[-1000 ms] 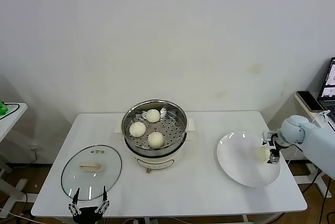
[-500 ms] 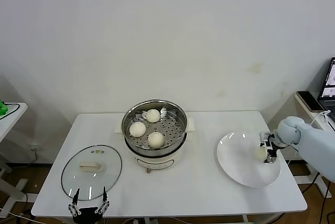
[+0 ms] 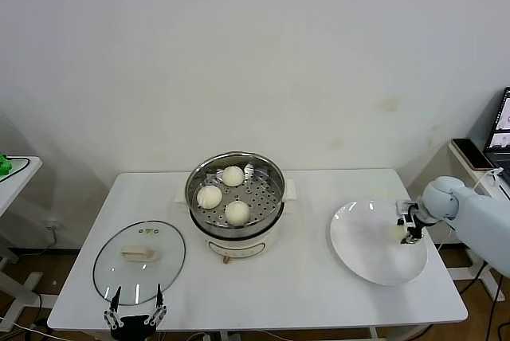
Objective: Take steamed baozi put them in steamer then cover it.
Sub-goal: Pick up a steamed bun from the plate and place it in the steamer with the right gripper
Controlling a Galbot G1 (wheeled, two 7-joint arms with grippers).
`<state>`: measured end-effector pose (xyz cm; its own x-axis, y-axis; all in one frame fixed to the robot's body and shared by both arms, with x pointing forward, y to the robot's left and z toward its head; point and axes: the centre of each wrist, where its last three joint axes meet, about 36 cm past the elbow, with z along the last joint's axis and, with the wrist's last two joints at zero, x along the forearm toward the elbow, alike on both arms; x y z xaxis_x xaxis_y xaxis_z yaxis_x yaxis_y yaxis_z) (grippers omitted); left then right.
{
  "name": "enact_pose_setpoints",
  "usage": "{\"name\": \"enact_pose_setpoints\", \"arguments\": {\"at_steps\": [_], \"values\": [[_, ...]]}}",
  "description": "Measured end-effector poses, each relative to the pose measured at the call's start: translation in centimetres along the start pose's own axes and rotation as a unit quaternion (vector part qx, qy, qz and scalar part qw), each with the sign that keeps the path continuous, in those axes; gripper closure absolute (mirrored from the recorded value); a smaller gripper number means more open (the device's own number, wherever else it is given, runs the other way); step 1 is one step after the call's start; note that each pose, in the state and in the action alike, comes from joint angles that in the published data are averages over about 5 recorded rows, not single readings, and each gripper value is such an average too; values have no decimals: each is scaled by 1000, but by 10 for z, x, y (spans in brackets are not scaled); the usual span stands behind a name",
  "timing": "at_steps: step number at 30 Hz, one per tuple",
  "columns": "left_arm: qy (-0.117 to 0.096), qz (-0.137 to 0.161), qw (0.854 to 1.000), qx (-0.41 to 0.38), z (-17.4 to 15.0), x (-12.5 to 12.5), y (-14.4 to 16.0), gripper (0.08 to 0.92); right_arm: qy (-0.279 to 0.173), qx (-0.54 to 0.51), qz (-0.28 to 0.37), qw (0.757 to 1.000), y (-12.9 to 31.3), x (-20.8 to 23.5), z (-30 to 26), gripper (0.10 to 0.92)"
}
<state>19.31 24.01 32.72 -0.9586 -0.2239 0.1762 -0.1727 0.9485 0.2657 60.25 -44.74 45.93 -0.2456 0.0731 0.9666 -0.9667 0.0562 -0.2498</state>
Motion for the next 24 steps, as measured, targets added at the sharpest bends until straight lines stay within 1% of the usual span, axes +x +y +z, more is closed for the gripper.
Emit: {"name": "enact_pose_setpoints", "arguments": {"at_steps": [5, 12, 17, 24], "values": [[-1, 3, 1000, -1, 0, -1, -1, 177, -2, -2, 11, 1000, -5, 20, 4, 483], [-2, 12, 1000, -4, 1, -3, -3, 177, -15, 1, 41, 999, -18, 66, 0, 479], [-4, 19, 1000, -5, 1, -4, -6, 177, -40, 10, 64, 997, -28, 102, -22, 479], [-6, 28, 1000, -7, 2, -5, -13, 177, -85, 25, 87, 992, -45, 152, -71, 472]]}}
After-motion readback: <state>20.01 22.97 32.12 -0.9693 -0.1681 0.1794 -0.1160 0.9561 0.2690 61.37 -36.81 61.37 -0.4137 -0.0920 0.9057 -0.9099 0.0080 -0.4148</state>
